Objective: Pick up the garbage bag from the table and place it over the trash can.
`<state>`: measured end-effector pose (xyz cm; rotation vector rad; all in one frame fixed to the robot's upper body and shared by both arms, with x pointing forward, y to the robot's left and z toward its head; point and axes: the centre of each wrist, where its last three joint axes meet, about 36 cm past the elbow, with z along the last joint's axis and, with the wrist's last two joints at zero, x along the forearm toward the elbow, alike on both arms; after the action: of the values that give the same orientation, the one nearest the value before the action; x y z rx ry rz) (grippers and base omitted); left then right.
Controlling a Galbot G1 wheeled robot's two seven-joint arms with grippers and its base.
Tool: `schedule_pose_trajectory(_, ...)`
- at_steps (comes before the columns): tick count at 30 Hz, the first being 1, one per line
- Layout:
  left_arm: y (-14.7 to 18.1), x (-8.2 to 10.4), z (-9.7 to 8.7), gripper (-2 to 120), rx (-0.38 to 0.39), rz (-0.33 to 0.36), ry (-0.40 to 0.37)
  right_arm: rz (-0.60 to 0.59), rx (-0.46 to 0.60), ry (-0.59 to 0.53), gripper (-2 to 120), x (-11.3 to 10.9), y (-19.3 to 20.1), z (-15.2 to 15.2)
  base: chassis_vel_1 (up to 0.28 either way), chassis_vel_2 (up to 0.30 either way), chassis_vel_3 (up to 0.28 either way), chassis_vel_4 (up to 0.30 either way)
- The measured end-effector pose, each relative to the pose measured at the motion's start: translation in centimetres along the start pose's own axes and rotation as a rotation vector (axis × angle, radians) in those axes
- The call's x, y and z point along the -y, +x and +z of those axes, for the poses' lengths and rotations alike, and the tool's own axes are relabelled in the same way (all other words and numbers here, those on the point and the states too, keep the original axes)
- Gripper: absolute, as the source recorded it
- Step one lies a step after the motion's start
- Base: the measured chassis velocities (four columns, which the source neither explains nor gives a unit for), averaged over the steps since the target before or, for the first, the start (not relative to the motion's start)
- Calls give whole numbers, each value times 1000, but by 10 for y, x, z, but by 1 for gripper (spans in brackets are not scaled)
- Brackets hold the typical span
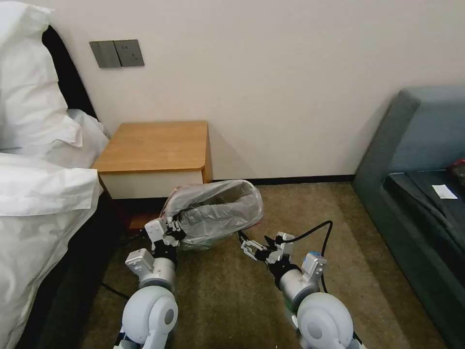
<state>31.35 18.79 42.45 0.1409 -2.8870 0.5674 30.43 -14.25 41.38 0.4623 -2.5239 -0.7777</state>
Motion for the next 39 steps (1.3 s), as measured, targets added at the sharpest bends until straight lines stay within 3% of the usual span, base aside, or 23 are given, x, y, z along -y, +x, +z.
schedule_pose_trajectory(8,-1,-1,2,4,-7,-3,-2,-103,-11,44,100,5,11,10,0,0,0,0)
schedule_pose_trajectory(12,-2,-1,2,4,-10,-5,-3,-188,39,142,100,29,11,22,0,0,0,0)
schedule_pose_trajectory(17,-1,-2,2,4,-12,-7,-1,-259,82,158,100,52,7,35,0,0,0,0)
schedule_pose_trajectory(19,-1,-3,2,4,-12,-9,-1,-323,143,163,100,75,0,49,0,0,0,0)
schedule_pose_trajectory(26,0,-4,1,4,-13,-16,-1,-521,252,55,100,117,-14,86,0,0,0,0)
schedule_pose_trajectory(39,2,-1,0,4,-14,-14,11,-605,284,-8,100,128,-33,87,0,0,0,0)
